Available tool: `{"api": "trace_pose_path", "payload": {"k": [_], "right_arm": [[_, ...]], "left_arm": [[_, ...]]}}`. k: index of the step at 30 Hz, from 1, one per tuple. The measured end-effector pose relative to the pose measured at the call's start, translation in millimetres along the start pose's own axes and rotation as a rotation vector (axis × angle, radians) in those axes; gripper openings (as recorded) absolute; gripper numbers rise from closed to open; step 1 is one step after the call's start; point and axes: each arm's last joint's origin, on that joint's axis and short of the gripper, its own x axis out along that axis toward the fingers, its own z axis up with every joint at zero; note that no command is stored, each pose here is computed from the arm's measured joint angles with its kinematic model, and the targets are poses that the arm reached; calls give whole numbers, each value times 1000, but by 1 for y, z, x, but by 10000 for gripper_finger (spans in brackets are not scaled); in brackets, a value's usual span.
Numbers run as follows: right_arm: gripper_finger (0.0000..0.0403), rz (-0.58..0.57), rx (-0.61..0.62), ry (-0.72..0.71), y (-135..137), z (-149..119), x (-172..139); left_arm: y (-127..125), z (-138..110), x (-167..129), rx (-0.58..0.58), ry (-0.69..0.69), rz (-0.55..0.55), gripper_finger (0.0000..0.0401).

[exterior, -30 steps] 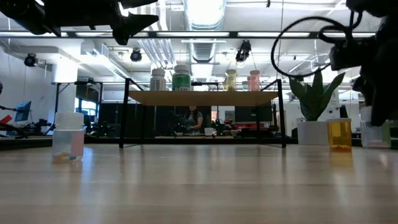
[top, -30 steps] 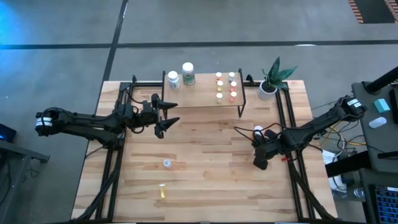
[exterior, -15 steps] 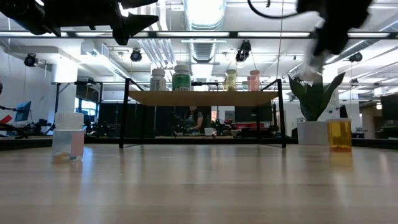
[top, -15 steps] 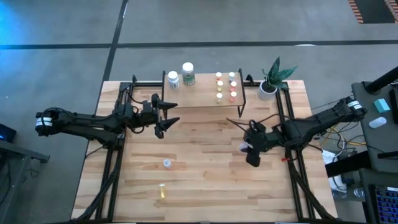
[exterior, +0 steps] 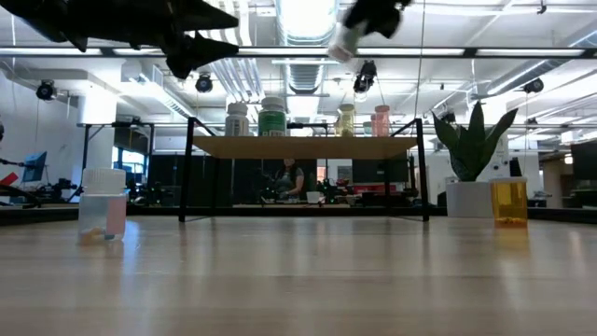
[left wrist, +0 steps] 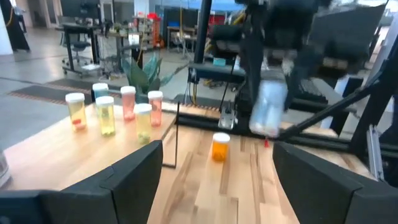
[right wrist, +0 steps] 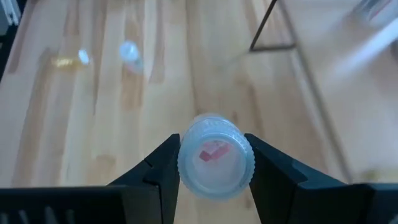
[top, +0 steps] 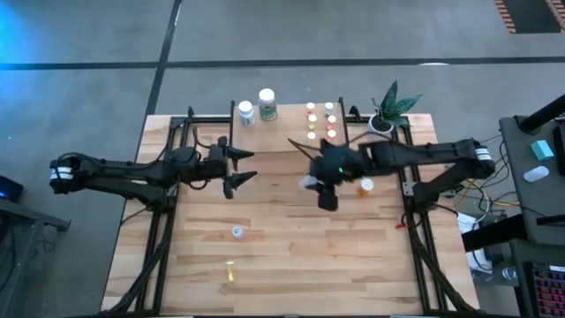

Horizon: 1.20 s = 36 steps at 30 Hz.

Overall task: Pick and place medicine bottles onto shelf by color
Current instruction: Put the right transparent pill bottle on the shelf

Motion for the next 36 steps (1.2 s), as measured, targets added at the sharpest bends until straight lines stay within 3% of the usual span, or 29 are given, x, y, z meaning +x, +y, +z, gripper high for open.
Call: {"api": "trace_pose_path", "payload": {"k": [6, 12, 25, 36], "right_arm": [[144, 18, -51, -70, -35, 36, 7], [144, 16, -61, -95, -72, 55, 25], [144, -81, -47, -54, -144, 73, 68], [144, -70, -21, 94, -169, 80, 95]], "left_arm": [[1, 12, -15, 7, -6, 27, 288], [4, 10, -32, 1, -26, 59, 288], [5, -4, -26, -22, 30, 90, 288], [5, -7, -23, -21, 47, 97, 288]]}}
